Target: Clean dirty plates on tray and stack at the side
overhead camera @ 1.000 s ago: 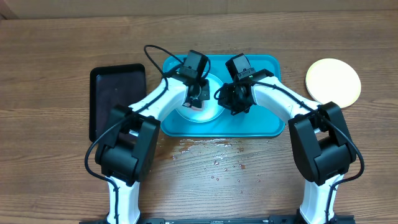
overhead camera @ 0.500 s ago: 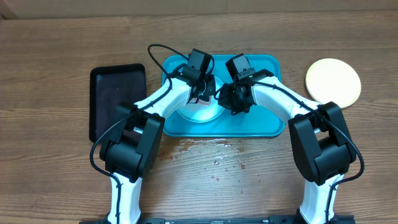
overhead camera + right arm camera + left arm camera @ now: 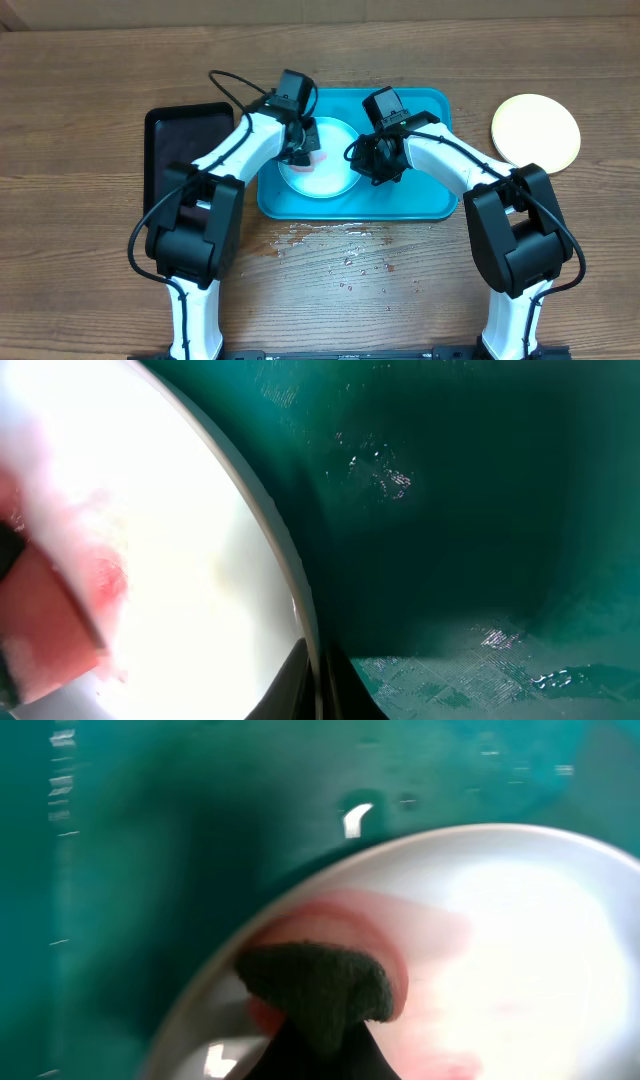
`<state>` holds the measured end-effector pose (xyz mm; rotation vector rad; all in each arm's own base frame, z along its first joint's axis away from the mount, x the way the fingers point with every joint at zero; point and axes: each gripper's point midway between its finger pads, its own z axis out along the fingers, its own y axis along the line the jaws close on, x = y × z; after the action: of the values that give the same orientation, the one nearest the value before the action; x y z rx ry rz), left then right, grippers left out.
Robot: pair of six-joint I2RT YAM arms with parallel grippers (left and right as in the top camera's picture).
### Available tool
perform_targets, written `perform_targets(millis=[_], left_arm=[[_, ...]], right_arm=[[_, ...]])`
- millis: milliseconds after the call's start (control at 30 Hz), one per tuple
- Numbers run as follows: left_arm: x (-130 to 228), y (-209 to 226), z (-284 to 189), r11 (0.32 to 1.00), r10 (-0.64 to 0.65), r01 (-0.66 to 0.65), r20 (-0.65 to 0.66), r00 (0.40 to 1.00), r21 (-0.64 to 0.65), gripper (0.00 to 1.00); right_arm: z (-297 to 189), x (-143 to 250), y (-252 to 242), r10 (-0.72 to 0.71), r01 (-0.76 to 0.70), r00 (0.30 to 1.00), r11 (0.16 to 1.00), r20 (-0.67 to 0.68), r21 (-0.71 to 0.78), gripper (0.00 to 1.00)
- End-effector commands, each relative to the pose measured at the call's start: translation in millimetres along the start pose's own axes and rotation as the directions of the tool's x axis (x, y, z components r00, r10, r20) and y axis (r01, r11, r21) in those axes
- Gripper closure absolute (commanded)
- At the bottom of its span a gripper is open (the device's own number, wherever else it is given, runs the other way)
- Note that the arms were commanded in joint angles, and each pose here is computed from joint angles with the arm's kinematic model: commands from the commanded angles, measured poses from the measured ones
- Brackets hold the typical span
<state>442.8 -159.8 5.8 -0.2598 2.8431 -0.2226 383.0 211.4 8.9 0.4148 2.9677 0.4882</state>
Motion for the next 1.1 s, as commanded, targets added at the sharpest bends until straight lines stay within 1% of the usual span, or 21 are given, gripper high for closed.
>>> perform_targets(millis=[0,67,200,333,500,667,833,933,1067], left_arm=[[34.0,43.6,28.6,0.989,-0.012,-0.005,-0.111,0.994,-0.149,0.96],[35.7,41.2,28.7,0.99,-0.003,-0.014,-0.119,0.993,-0.139,0.96],[40.9,21.8,30.1,0.995,0.037,-0.048,-0.124,0.992,-0.089,0.96],[47.7,-3.6,31.5,0.99,0.121,-0.127,-0.106,0.987,-0.055,0.96],[53.5,-31.2,33.6,0.985,0.173,-0.174,-0.072,0.982,-0.019,0.96],[51.8,-40.5,35.8,0.989,0.147,-0.148,-0.05,0.988,0.001,0.96],[43.1,-59.9,35.7,0.986,0.148,-0.147,-0.005,0.989,0.078,0.96],[39.9,-62.9,39.0,0.986,0.144,-0.145,0.011,0.989,0.087,0.96],[48.1,-54.9,55.4,0.991,0.117,-0.116,-0.019,0.993,0.059,0.96]], right_arm=[[6.3,3.3,-7.6,-0.003,0.003,1.0,1.0,-0.015,0.027,0.96],[6.3,3.2,-7.5,-0.003,0.003,1.0,1.0,-0.014,0.026,0.96],[6.3,3.1,-7.4,-0.003,0.003,1.0,1.0,-0.014,0.026,0.96],[6.3,3.1,-7.3,-0.003,0.003,1.0,1.0,-0.014,0.026,0.96],[6.3,3.2,-7.3,-0.003,0.003,1.0,1.0,-0.014,0.026,0.96],[6.3,3.2,-7.3,-0.003,0.003,1.0,1.0,-0.015,0.025,0.96],[6.3,3.2,-7.3,-0.003,0.003,1.0,1.0,-0.015,0.025,0.96],[6.3,3.3,-7.4,-0.003,0.003,1.0,1.0,-0.015,0.026,0.96],[6.3,3.3,-7.4,-0.003,0.003,1.0,1.0,-0.015,0.026,0.96]])
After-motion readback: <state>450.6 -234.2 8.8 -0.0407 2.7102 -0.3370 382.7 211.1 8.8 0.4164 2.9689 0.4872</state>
